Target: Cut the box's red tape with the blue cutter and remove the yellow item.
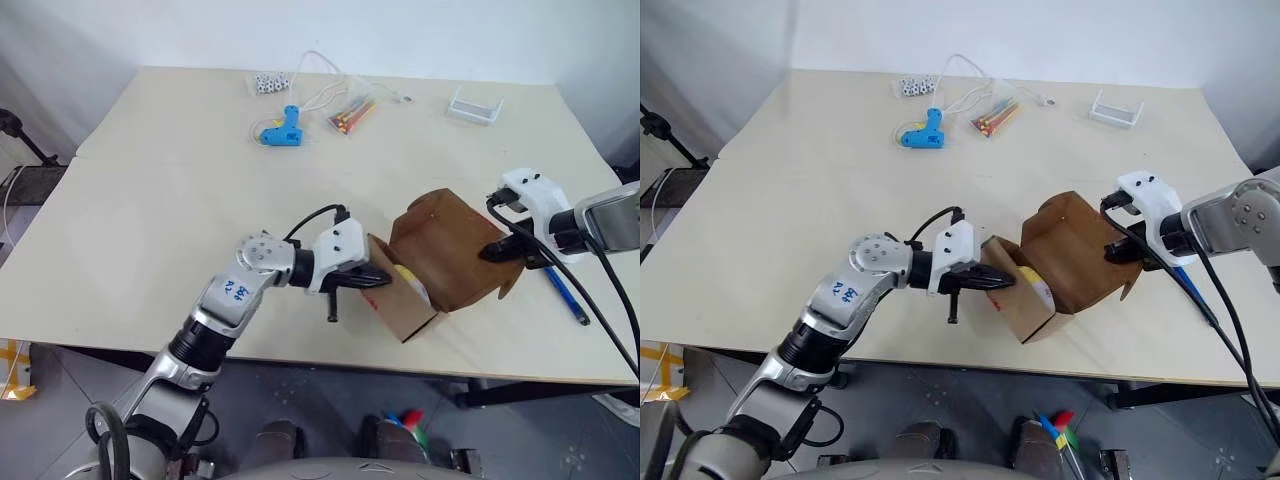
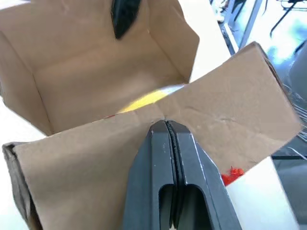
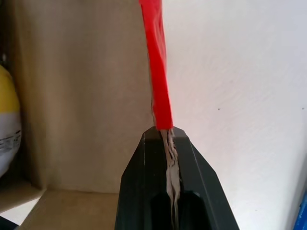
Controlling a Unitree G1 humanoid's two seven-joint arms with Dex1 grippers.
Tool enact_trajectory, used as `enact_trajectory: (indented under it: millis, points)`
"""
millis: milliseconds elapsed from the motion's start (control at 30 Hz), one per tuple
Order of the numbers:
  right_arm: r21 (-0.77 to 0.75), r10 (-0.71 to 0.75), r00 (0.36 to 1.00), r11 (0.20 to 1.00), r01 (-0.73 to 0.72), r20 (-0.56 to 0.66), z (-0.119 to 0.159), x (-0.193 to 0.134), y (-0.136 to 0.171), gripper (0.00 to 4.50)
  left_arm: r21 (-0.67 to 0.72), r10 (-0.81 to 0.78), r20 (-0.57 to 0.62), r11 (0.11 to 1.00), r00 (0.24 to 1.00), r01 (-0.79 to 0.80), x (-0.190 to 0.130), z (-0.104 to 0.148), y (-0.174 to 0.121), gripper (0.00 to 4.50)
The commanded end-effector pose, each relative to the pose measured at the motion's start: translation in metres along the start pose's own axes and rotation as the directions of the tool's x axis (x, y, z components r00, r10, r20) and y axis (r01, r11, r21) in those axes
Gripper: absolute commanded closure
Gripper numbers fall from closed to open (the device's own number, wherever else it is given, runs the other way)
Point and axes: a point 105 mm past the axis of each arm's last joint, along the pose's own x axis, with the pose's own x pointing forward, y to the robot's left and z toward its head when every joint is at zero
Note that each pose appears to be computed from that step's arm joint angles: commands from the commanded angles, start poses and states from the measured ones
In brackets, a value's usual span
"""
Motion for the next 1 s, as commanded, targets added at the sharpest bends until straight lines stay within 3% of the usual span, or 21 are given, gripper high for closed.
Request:
enact_trajectory:
  millis: [33, 400, 533, 667, 800, 1000]
  points:
    - [0.002, -0.025, 1.000, 1.000, 0.025, 0.017, 0.002, -0.004, -0.008, 4.48, -0.048, 0.002, -0.039, 0.999, 0.999, -0.004, -0.007, -0.012, -0.003, 4.50]
    - [0.018, 0.082, 0.997, 0.996, -0.082, 0.006, -0.005, 0.010, 0.012, 4.48, -0.082, 0.077, -0.030, 0.993, 0.997, -0.079, -0.015, -0.011, 0.003, 4.50]
    - [-0.016, 0.066, 0.998, 0.998, -0.066, 0.009, -0.005, 0.010, 0.016, 4.48, -0.091, -0.038, -0.034, 0.995, 0.999, 0.035, -0.025, -0.010, -0.015, 4.50]
    - [-0.058, 0.033, 0.999, 0.998, -0.032, 0.019, -0.003, 0.008, 0.015, 4.48, -0.074, -0.088, 0.014, 0.993, 0.996, 0.089, -0.038, 0.006, -0.020, 4.50]
    - [-0.063, 0.038, 0.999, 0.997, -0.037, 0.024, 0.000, 0.007, 0.018, 4.48, 0.001, -0.079, 0.206, 0.997, 0.975, 0.080, -0.020, 0.055, -0.007, 4.50]
    - [-0.066, 0.050, 0.999, 0.997, -0.049, 0.018, -0.001, 0.009, 0.022, 4.48, 0.110, -0.140, 0.164, 0.986, 0.977, 0.123, 0.029, 0.066, -0.009, 4.50]
